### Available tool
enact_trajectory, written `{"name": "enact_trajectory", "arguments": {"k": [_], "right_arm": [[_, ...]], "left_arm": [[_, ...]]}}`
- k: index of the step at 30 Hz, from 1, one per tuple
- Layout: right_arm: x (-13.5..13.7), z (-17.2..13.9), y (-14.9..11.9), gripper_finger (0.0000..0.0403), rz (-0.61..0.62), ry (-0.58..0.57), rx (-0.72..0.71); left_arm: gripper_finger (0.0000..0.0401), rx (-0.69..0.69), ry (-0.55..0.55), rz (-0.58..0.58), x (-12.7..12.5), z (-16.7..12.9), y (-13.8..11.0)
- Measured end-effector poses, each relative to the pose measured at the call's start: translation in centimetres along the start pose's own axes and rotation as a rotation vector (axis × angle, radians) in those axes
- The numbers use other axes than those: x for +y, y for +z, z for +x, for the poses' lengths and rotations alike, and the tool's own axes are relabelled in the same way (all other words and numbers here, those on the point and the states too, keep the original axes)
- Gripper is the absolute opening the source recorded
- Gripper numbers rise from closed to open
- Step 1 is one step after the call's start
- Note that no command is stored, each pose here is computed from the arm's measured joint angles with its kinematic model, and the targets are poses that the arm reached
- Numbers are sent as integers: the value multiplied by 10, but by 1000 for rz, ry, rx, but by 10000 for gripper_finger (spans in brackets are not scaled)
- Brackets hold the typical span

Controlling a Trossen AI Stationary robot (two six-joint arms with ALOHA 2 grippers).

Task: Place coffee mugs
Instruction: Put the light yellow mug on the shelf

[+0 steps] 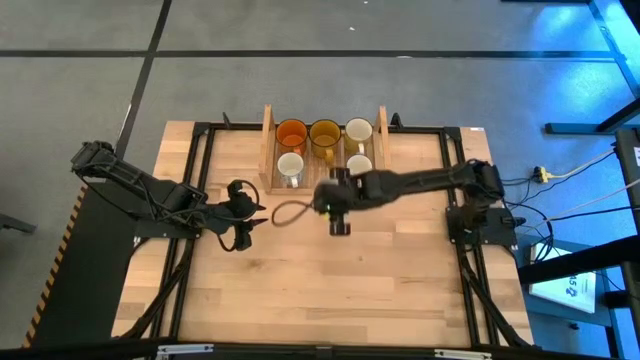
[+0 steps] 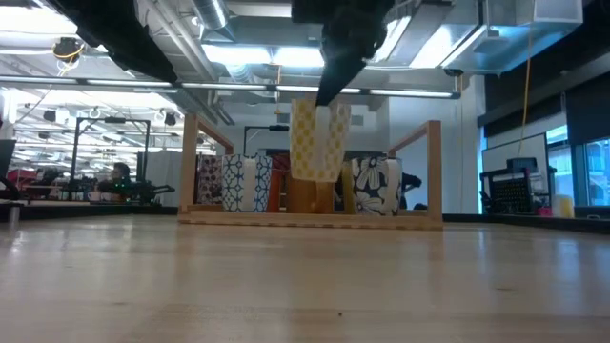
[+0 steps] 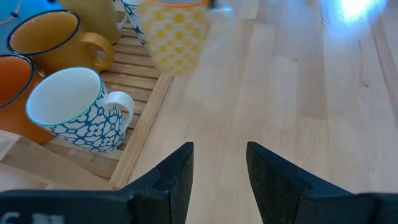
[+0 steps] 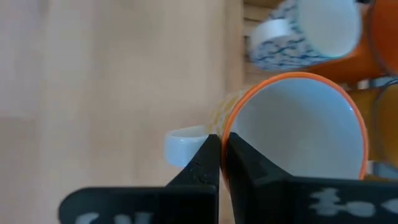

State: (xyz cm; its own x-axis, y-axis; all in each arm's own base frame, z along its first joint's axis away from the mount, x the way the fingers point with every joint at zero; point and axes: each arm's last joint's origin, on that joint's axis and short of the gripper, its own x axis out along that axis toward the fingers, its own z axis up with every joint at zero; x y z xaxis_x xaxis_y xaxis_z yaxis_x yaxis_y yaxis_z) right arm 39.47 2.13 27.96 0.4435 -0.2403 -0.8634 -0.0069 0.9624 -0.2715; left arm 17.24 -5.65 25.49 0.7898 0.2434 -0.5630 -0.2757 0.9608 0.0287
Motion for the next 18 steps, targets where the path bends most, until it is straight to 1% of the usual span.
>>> {"name": "enact_trajectory", "arguments": {"k": [2,5,9,12,15,18], "right_arm": [[-15,4,0,0,-37,-7,-2],[-39,10,-2,0,-60,-18,-6],[-71,17,-7,0,-56,-23,-5],[-89,29,-11,0,-49,2,2],[-96,46,-15,0,-57,51,23],[-96,61,-17,0,-67,84,50]], "left_arm": [[143,0,-1,-3,0,0,0],[143,-19,-12,-37,-1,0,2],[143,-55,-9,-59,-2,0,6],[143,-64,-4,-65,-2,0,6],[143,-68,-5,-68,-2,0,7],[143,-68,-5,-68,-2,0,7]]}}
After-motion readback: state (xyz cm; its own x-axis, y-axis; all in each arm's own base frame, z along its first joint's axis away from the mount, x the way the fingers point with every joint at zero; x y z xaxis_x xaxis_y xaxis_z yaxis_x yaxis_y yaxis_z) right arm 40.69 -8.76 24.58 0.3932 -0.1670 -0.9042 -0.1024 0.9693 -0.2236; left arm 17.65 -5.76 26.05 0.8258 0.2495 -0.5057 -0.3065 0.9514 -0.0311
